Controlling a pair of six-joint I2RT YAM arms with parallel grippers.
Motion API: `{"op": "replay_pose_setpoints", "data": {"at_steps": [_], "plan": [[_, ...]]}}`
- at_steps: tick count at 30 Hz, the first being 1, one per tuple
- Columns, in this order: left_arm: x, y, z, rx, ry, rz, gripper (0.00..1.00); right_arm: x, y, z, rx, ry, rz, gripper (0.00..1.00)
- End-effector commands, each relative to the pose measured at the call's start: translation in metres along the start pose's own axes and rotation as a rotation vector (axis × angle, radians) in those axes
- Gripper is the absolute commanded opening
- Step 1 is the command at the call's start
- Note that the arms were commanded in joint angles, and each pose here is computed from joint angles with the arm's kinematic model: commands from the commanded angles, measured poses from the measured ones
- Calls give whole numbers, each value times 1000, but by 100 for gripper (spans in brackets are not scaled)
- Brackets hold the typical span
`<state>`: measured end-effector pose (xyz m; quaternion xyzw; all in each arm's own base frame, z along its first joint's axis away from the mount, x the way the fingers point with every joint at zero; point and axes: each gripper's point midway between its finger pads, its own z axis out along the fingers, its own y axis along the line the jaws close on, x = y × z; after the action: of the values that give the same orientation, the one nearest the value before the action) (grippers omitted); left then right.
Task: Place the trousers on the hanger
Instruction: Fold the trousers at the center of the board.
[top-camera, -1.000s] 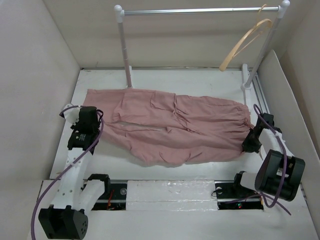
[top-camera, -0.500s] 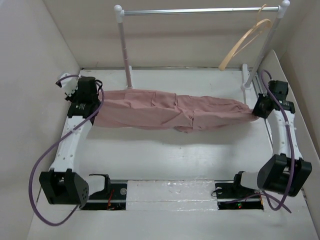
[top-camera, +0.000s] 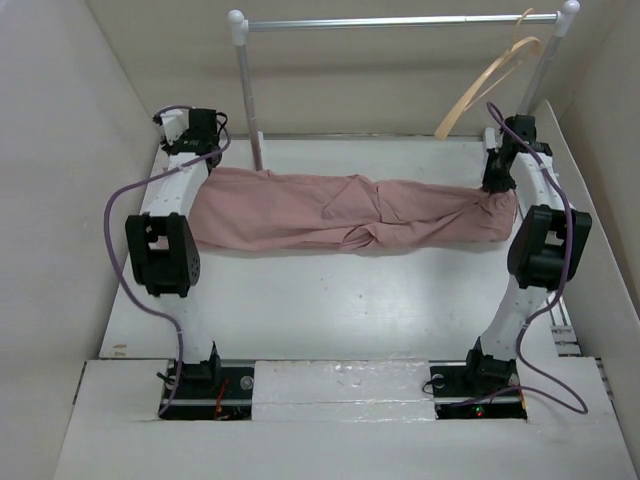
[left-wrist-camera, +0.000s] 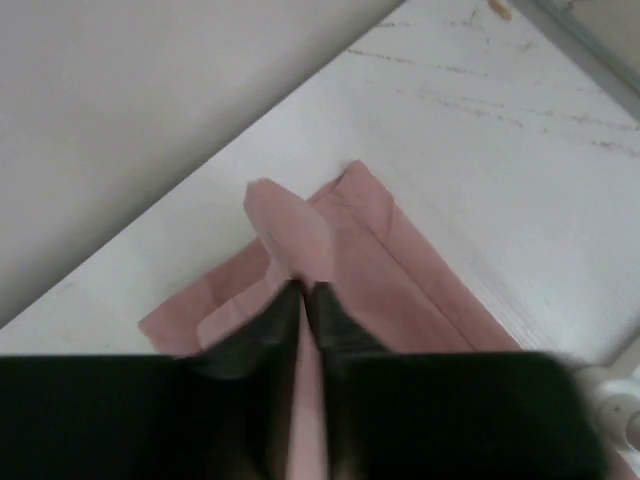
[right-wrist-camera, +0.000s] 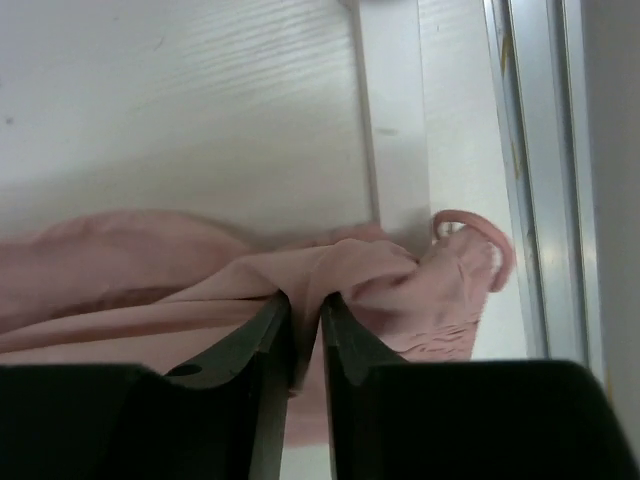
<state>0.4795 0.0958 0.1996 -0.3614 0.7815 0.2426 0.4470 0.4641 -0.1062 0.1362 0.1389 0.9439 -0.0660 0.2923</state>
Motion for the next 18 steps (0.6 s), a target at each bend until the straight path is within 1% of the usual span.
{"op": "replay_pose_setpoints", "data": {"at_steps": [1,2,3,4,5,6,7,8,9,10,11,12,13,14,15,16,17,18], "plan": [[-8,-2,31,-46,49,39,17,-35,-10,2,43,-76,1,25],[-7,-12,35,-15,61,55,32,-33,-7,11,31,-62,0,32],[-21,-22,38,36,61,48,49,-37,-3,12,14,-72,4,40],[-15,-25,42,32,79,64,76,-40,3,13,-21,-82,12,55],[-19,-28,42,43,75,61,88,-41,6,12,-39,-88,13,62],[-23,-35,38,81,81,58,97,-41,8,6,-50,-97,16,73],[-29,-33,33,87,76,50,99,-43,13,0,-63,-115,10,88],[-32,-29,28,82,76,38,99,-44,16,-8,-86,-133,15,92],[-27,-22,27,76,98,32,99,-52,30,-34,-122,-193,-1,94],[-32,-13,11,87,107,-12,97,-40,40,-36,-161,-188,-1,94],[-31,3,11,73,121,-42,94,-36,48,-46,-188,-204,-5,94],[2,12,15,90,179,-39,92,-39,59,-77,-225,-269,-14,92],[-10,28,-5,138,158,-102,85,-14,71,-72,-273,-249,-3,73],[-1,42,-3,184,204,-178,80,-4,80,-78,-311,-262,-1,52],[44,61,4,167,275,-191,77,8,89,-84,-348,-273,0,29],[39,77,-9,195,263,-255,76,8,104,-109,-415,-345,10,0],[54,79,-11,245,315,-305,76,50,115,-97,-466,-268,7,0],[81,105,0,206,357,-345,76,65,125,-99,-510,-257,2,0]]}}
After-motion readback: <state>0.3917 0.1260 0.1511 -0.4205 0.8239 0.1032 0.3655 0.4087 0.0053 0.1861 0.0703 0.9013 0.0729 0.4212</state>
